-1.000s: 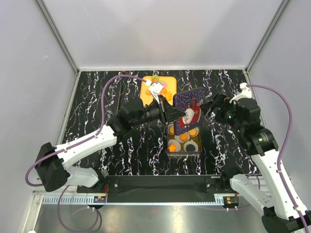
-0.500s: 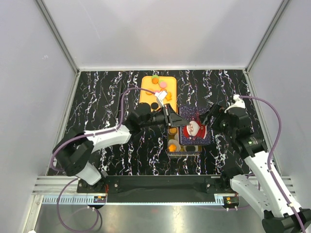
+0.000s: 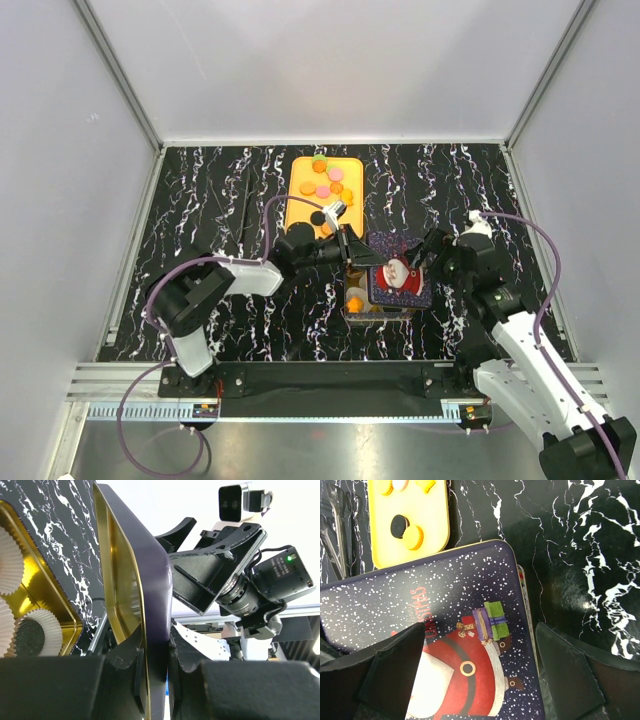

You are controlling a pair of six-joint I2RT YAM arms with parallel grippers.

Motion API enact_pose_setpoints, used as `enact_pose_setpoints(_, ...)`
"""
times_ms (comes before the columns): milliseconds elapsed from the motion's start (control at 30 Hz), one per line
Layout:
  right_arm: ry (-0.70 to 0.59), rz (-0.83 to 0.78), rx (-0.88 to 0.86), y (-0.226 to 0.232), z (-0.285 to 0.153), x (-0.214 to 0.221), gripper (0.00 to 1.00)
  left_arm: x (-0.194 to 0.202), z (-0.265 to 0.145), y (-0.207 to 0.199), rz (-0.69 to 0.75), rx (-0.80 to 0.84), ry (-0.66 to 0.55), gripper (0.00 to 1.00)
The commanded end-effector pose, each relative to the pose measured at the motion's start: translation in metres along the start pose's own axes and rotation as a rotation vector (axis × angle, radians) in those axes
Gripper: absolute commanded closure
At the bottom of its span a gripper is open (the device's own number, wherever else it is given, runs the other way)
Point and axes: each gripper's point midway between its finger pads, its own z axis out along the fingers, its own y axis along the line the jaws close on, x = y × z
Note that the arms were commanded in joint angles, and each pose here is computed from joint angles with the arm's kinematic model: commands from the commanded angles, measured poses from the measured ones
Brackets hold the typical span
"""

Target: Pack the cookies

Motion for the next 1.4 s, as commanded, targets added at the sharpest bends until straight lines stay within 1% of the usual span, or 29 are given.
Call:
enact_pose_setpoints(0, -0.061, 0.022, -0.063, 0.010, 0.006, -0.008, 0.00, -0.006, -0.005, -0.015, 0.044, 0.101, -0.012, 1.00)
enact_pose_setpoints(133, -0.051, 0.040, -0.087, 0.009, 0.014, 0.002, 0.00, -0.011, -0.008, -0.001, 0.025, 0.085, -0.018, 1.00)
enact_pose_setpoints(300, -0.076, 0.052, -0.117, 0.008, 0.021, 0.006, 0.00, -0.011, -0.013, 0.014, 0.006, 0.067, -0.013, 1.00)
enact_pose_setpoints(433, -0.045, 0.064, -0.140, 0.009, 0.027, 0.016, 0.00, -0.013, -0.017, 0.025, -0.011, 0.056, -0.014, 1.00)
enact_pose_setpoints(767, -0.035, 0.077, -0.157, 0.004, 0.034, 0.029, 0.00, -0.010, -0.022, 0.038, -0.056, 0.057, 0.000, 0.99)
enact_pose_setpoints(1000, -0.023, 0.078, -0.153, 0.001, 0.037, 0.034, 0.00, -0.012, -0.026, 0.049, -0.070, 0.040, -0.012, 0.97)
enact_pose_setpoints(1367, -0.004, 0.063, -0.137, -0.005, 0.042, 0.042, 0.00, -0.017, -0.031, 0.065, -0.097, 0.035, -0.034, 0.91)
